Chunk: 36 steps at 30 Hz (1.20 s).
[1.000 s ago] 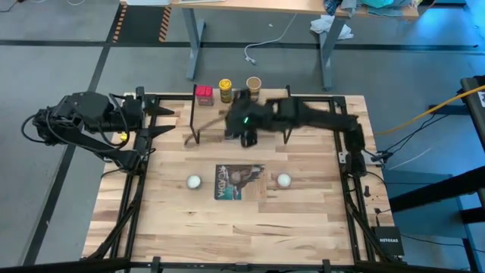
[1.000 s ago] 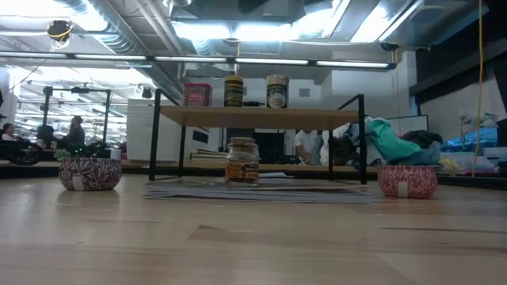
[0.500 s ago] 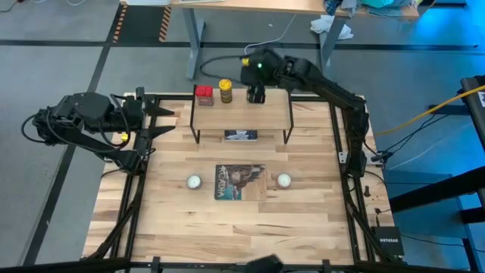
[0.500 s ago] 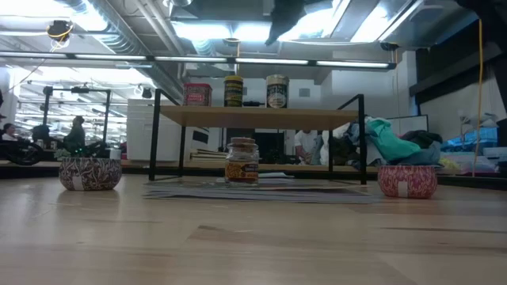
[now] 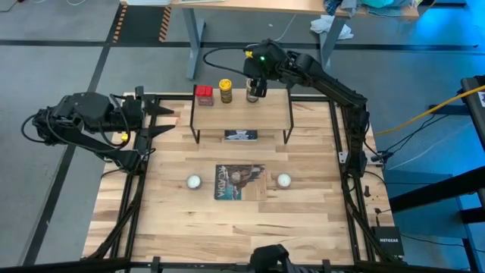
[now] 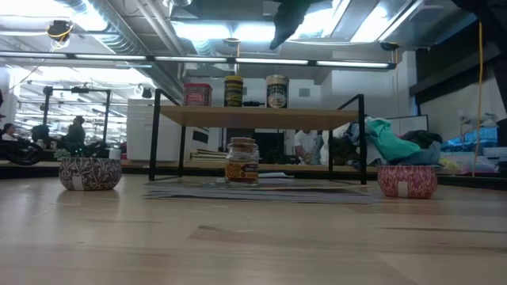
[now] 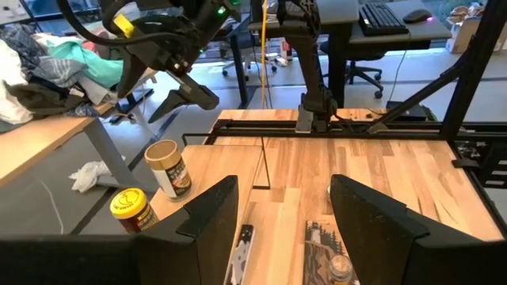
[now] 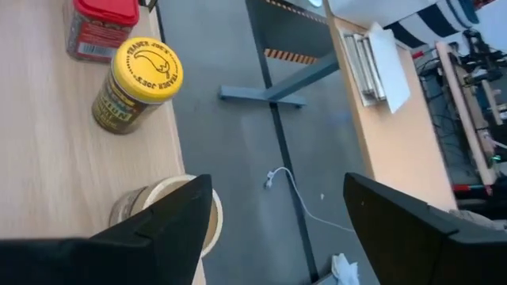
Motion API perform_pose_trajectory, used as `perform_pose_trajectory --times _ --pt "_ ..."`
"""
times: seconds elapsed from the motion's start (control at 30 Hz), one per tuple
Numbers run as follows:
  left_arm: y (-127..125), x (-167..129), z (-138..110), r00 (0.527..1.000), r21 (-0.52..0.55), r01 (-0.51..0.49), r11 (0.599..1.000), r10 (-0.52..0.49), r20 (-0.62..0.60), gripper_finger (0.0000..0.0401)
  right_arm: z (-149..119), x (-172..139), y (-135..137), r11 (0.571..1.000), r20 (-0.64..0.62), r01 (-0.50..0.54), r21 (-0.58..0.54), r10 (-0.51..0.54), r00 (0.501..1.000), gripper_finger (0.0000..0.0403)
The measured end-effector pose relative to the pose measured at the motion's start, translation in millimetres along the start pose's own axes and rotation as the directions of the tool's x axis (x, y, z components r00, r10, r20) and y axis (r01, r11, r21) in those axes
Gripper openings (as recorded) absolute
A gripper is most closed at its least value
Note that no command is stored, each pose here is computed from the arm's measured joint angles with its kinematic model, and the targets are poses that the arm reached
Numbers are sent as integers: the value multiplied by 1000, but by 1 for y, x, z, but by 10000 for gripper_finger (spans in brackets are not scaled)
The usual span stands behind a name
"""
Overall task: Shelf spices
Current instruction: Remove the brown seasoning bottle from the shelf
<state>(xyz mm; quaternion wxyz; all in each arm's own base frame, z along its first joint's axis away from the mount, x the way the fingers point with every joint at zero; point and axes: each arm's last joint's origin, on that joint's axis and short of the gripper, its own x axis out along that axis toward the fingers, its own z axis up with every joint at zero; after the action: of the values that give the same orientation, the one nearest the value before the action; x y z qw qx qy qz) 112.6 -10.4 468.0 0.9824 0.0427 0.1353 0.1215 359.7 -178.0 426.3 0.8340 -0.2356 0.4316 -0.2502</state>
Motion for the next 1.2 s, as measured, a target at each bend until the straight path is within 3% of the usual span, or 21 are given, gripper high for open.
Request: perform_pose_trajectory --times 0.27,0.57,0.97,1.2 --pt "0 0 0 1000 -9 -1 1000 1 0 196 -6 6 -5 988 68 -154 15 153 986 292" --pt "0 0 0 1000 -12 -1 1000 1 0 196 -10 8 -10 985 76 -171 23 169 983 294" --pt "0 0 0 1000 -21 -2 1000 2 0 196 -16 13 -23 993 62 -112 29 110 992 396" --pt "0 0 0 1000 -21 -2 1000 2 0 196 -31 20 -37 967 118 -245 74 235 965 398"
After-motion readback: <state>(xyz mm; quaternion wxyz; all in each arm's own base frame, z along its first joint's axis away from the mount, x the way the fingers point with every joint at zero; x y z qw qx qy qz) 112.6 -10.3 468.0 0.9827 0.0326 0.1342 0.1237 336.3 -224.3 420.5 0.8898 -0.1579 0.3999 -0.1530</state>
